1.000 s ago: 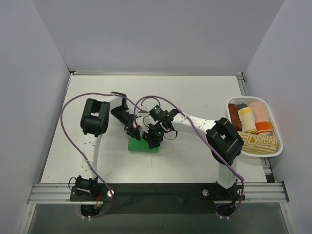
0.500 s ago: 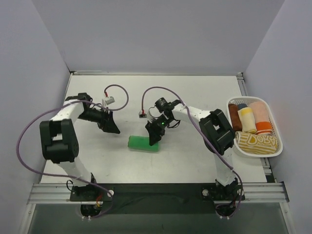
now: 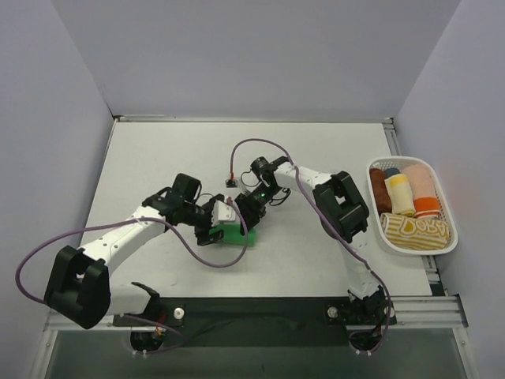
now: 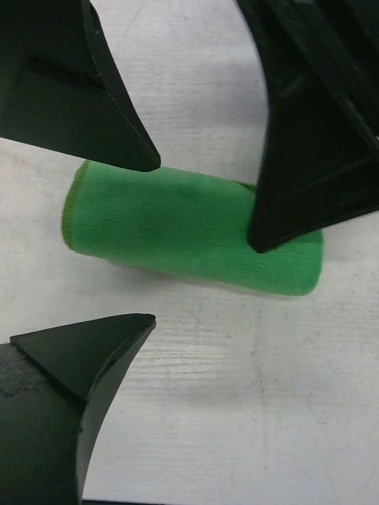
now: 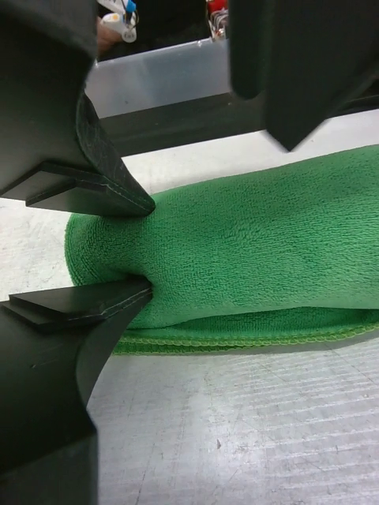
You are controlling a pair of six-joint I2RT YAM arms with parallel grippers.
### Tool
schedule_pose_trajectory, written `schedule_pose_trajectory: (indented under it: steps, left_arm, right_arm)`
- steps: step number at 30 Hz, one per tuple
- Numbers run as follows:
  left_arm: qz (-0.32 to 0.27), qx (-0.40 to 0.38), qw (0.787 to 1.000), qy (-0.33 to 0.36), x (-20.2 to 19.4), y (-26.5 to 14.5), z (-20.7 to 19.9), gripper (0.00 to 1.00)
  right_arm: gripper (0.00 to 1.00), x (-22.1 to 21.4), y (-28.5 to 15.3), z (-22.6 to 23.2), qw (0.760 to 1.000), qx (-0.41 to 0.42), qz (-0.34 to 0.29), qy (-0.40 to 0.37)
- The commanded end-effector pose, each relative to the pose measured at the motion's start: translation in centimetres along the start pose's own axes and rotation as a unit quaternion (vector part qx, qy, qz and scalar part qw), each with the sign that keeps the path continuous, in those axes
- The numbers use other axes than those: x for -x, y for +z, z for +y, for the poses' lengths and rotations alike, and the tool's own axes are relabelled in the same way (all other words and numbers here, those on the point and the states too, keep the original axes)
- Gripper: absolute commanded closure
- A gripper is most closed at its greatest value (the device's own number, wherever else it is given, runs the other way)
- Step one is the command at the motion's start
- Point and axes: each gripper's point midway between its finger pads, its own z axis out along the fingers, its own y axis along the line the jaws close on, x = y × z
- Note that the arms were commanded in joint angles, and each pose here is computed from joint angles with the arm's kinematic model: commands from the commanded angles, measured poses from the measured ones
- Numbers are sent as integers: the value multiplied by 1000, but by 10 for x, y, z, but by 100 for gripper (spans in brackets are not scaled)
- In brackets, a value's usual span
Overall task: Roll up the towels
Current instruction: Roll the towel
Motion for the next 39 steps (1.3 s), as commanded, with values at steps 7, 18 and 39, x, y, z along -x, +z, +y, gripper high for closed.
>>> schedule_pose_trajectory:
  steps: [7,18,39]
  left_arm:
    - [37,2,992,117,-3,47,21,23]
    - [91,-129,987,-34,-41,47,-2,66]
    - [131,-252,924,-257,-64,67,41,72]
  right_arm:
    - [63,-30,8,-13,997,-10,60,57]
    - [53,-5,-72,-5,992,-96,-4,80]
    - [64,-7,-142,142,978,-146,-50,-138]
